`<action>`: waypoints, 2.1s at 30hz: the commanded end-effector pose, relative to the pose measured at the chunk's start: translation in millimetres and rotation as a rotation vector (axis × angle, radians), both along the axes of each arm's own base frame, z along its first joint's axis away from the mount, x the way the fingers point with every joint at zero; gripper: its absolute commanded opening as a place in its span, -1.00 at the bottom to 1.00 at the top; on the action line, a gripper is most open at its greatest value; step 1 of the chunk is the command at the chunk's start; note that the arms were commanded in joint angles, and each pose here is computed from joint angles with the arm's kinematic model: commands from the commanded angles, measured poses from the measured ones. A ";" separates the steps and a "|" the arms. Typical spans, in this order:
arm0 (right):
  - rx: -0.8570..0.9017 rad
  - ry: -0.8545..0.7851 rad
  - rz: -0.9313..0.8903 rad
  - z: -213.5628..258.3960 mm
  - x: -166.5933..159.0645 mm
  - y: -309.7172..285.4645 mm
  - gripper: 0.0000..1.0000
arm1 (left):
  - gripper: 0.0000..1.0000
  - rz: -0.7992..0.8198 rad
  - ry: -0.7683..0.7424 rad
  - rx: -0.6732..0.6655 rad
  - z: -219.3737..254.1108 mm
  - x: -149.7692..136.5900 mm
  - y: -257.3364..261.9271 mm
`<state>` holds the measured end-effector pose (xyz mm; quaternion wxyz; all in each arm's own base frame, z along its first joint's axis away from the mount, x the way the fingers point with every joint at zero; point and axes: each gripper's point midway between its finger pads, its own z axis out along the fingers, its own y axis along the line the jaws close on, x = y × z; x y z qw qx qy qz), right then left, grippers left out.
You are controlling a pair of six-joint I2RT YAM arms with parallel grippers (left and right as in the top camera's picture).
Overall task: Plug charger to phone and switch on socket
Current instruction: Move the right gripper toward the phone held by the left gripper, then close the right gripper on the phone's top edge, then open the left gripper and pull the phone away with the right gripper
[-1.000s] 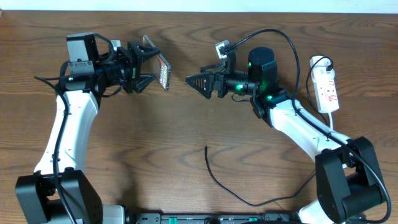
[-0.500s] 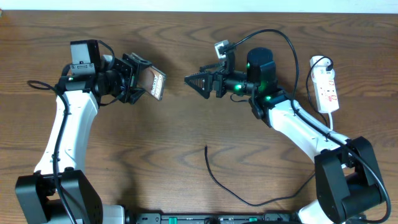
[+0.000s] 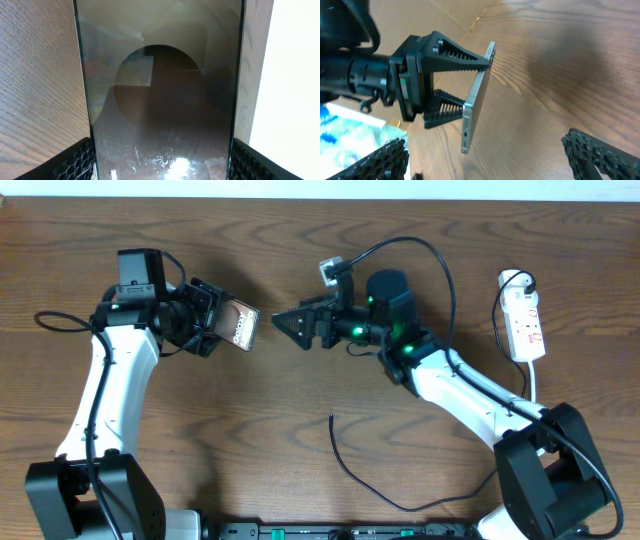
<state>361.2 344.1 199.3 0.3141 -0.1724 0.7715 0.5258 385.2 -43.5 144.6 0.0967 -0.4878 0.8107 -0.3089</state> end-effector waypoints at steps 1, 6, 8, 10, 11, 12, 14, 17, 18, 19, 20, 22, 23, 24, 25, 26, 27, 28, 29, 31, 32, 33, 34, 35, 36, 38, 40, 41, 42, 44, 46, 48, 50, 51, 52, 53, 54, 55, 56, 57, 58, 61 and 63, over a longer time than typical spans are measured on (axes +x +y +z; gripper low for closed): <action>0.007 0.072 -0.103 -0.1 7.1 7.8 0.99 | -0.86 0.012 -0.030 0.032 12.5 5.1 -5.0; 0.006 0.105 -0.154 -2.4 4.3 17.2 0.99 | -0.86 0.038 -0.007 0.014 11.8 4.2 -13.3; 0.004 0.102 -0.151 -2.6 1.4 20.8 0.99 | -0.86 0.052 0.001 0.002 12.0 4.0 -13.8; 0.003 0.102 -0.141 -2.6 -2.2 24.3 0.98 | -0.85 0.068 0.009 -0.007 12.0 4.1 -13.8; 0.003 0.102 -0.138 -2.5 -3.5 25.7 0.99 | -0.85 0.077 0.014 -0.013 12.0 4.0 -13.8; 0.004 0.101 -0.135 -2.4 -4.4 26.5 0.99 | -0.86 0.083 0.017 -0.017 12.0 4.0 -13.9; 0.004 0.101 -0.134 -2.3 -5.0 27.1 0.99 | -0.86 0.097 0.024 -0.026 12.0 4.0 -14.0; 0.003 0.101 -0.133 -2.6 -5.0 27.1 0.99 | -0.86 0.112 0.038 -0.061 13.4 3.2 -17.6; 0.002 0.103 -0.133 -3.0 -5.2 27.0 0.98 | -0.85 0.119 0.046 -0.080 14.2 2.8 -19.6; -0.002 0.108 -0.132 -4.1 -6.0 27.3 0.99 | -0.86 0.126 0.054 -0.100 15.1 2.4 -21.7; -0.004 0.110 -0.131 -4.8 -6.8 27.7 0.99 | -0.86 0.128 0.057 -0.106 15.3 2.2 -22.4; -0.011 0.117 -0.127 -7.0 -9.6 29.6 0.99 | -0.85 0.131 0.060 -0.111 15.4 1.9 -23.3; -0.017 0.120 -0.128 -8.5 -10.7 30.4 0.99 | -0.86 0.128 0.061 -0.111 15.4 1.7 -24.4; -0.025 0.123 -0.133 -10.6 -12.0 31.5 0.98 | -0.85 0.124 0.062 -0.112 15.4 1.4 -26.8; -0.035 0.127 -0.140 -13.0 -13.1 32.3 0.97 | -0.86 0.118 0.062 -0.112 15.4 0.9 -29.3; -0.045 0.129 -0.148 -15.1 -14.0 33.3 0.97 | -0.86 0.111 0.062 -0.111 15.4 0.5 -32.1; -0.048 0.127 -0.151 -15.6 -15.3 34.8 0.96 | -0.86 0.107 0.063 -0.108 15.2 0.1 -34.4; -0.050 0.125 -0.151 -15.8 -16.7 36.6 0.96 | -0.86 0.103 0.064 -0.106 14.9 -0.3 -36.6; -0.051 0.123 -0.152 -15.9 -17.7 37.8 0.96 | -0.86 0.098 0.063 -0.103 14.8 -0.6 -38.9; -0.051 0.123 -0.146 -15.8 -20.0 39.9 0.89 | -0.86 0.093 0.067 -0.106 14.8 -1.5 -43.0; -0.051 0.123 -0.146 -15.9 -20.0 39.9 0.86 | -0.86 0.090 0.067 -0.106 14.9 -1.8 -44.2; -0.055 0.126 -0.146 -16.9 -20.1 39.4 0.86 | -0.85 0.084 0.068 -0.106 14.8 -2.3 -46.2; -0.059 0.129 -0.150 -17.9 -19.9 38.9 0.86 | -0.86 0.081 0.068 -0.106 14.8 -2.6 -47.4; -0.064 0.132 -0.152 -19.3 -20.0 38.4 0.86 | -0.86 0.077 0.068 -0.106 14.8 -3.1 -49.0; -0.069 0.136 -0.157 -20.8 -19.7 37.7 0.85 | -0.85 0.072 0.068 -0.106 14.8 -3.4 -50.7; -0.085 0.146 -0.168 -25.0 -19.2 35.6 0.83 | -0.86 0.064 0.069 -0.106 14.9 -4.2 -53.8; -0.095 0.152 -0.176 -27.8 -19.0 34.2 0.79 | -0.86 0.059 0.069 -0.105 14.8 -4.8 -56.0; -0.096 0.152 -0.176 -28.2 -19.0 34.1 0.74 | -0.85 0.054 0.069 -0.105 14.9 -5.2 -57.8; -0.096 0.152 -0.177 -28.1 -18.7 34.0 0.70 | -0.86 0.051 0.069 -0.105 14.9 -5.5 -58.7; -0.098 0.149 -0.185 -28.4 -17.5 33.2 0.60 | -0.86 0.043 0.070 -0.107 15.0 -6.4 -61.8; -0.103 0.141 -0.186 -28.7 -16.9 32.9 0.48 | -0.86 0.034 0.070 -0.108 15.1 -7.3 -64.9; -0.104 0.138 -0.186 -28.7 -16.9 32.9 0.41 | -0.86 0.025 0.070 -0.107 15.2 -8.3 -68.3; -0.104 0.138 -0.186 -28.6 -16.9 32.9 0.36 | -0.85 0.018 0.071 -0.107 15.1 -9.1 -71.2; -0.105 0.135 -0.185 -28.6 -16.8 32.8 0.29 | -0.85 0.013 0.071 -0.107 15.3 -9.6 -72.8; -0.107 0.134 -0.188 -28.9 -16.2 32.4 0.24 | -0.85 0.009 0.071 -0.107 15.3 -10.0 -74.4; -0.108 0.131 -0.191 -28.9 -15.8 32.1 0.22 | -0.85 0.005 0.072 -0.107 15.2 -10.5 -76.0; -0.108 0.131 -0.191 -28.9 -15.8 32.1 0.20 | -0.86 0.001 0.072 -0.107 15.3 -11.0 -77.4; -0.108 0.131 -0.191 -28.9 -15.7 32.1 0.19 | -0.86 -0.003 0.071 -0.107 15.4 -11.4 -78.7; -0.112 0.128 -0.195 -29.8 -15.0 31.5 0.16 | -0.85 -0.006 0.070 -0.107 15.6 -11.5 -80.0; -0.117 0.124 -0.198 -30.5 -14.4 31.1 0.12 | -0.86 -0.010 0.069 -0.110 15.9 -11.6 -81.3; -0.120 0.125 -0.202 -31.7 -13.9 30.6 0.08 | -0.86 -0.012 0.068 -0.110 16.1 -11.6 -82.1; -0.129 0.135 -0.203 -37.4 -13.5 30.8 -0.03 | -0.86 -0.015 0.066 -0.114 16.6 -11.5 -82.9; -0.134 0.138 -0.202 -40.2 -13.3 31.0 -0.08 | -0.85 -0.018 0.067 -0.118 17.0 -11.8 -83.6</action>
